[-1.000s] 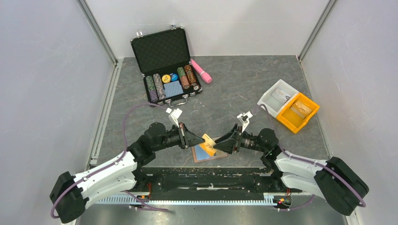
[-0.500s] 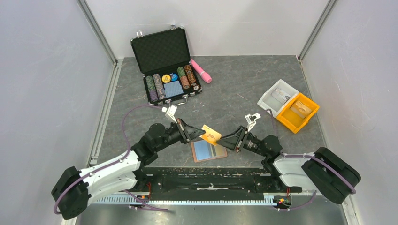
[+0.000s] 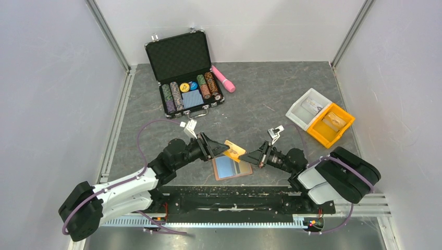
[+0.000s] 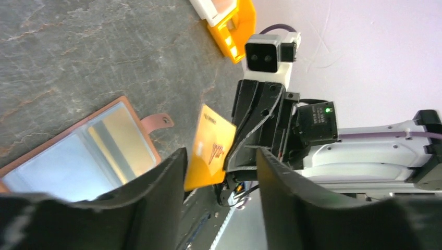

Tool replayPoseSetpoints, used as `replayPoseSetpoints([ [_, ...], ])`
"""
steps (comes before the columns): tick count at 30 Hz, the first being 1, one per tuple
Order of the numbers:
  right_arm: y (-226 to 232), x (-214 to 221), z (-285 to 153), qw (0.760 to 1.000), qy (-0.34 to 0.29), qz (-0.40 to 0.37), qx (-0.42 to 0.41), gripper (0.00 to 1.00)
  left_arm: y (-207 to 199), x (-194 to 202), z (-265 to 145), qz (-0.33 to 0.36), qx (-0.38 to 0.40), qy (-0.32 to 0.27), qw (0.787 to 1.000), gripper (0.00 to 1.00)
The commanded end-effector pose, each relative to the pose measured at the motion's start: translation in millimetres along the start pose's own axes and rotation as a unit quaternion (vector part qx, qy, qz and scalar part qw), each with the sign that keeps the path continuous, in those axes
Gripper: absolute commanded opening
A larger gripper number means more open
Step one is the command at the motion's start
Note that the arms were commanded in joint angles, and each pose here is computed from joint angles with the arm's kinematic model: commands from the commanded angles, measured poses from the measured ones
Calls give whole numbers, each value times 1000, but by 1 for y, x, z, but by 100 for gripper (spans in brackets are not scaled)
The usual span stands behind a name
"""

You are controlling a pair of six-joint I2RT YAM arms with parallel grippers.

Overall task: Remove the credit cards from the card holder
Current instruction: Place the credit card in the storage box.

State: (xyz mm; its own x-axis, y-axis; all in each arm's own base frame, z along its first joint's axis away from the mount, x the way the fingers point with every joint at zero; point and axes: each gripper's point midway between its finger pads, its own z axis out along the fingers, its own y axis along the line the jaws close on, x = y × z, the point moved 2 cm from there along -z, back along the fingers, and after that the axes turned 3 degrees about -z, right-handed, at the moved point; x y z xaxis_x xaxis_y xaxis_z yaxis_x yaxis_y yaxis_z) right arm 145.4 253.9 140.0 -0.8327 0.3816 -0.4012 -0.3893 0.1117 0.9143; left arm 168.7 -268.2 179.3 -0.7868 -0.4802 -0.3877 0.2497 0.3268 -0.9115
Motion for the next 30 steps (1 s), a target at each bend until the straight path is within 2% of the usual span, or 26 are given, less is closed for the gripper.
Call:
replayPoseSetpoints([
  [1, 62, -27, -20, 983, -78, -82, -143, 0, -4, -5, -2, 22, -11, -3, 1000, 72],
  [5, 52, -33, -24, 986, -79, -76, -125, 0, 5, -3, -7, 65, -49, 17, 997, 87],
  [7, 46, -40, -27, 987, -82, -74, -114, 0, 6, -2, -10, 83, -59, 26, 994, 99],
  [11, 25, -51, -25, 991, -69, -87, -77, 0, -2, -3, -14, 122, -69, 51, 989, 100],
  [17, -32, -79, -18, 988, -56, -127, 66, 0, -9, -14, -30, 192, -119, 79, 971, 100],
  [19, -52, -95, -18, 977, -44, -156, 138, 0, -11, -18, -37, 220, -129, 87, 963, 100],
  [22, -68, -129, -26, 944, -26, -212, 253, 0, -12, -26, -47, 254, -157, 92, 950, 100],
  [25, -76, -153, -49, 927, 0, -200, 318, 0, -10, -34, -56, 283, -184, 96, 936, 100],
  [28, -75, -177, -76, 920, -27, -178, 348, 0, -7, -36, -61, 305, -201, 114, 924, 100],
  [30, -77, -197, -99, 904, -41, -170, 390, 0, -4, -35, -63, 313, -212, 126, 917, 100],
])
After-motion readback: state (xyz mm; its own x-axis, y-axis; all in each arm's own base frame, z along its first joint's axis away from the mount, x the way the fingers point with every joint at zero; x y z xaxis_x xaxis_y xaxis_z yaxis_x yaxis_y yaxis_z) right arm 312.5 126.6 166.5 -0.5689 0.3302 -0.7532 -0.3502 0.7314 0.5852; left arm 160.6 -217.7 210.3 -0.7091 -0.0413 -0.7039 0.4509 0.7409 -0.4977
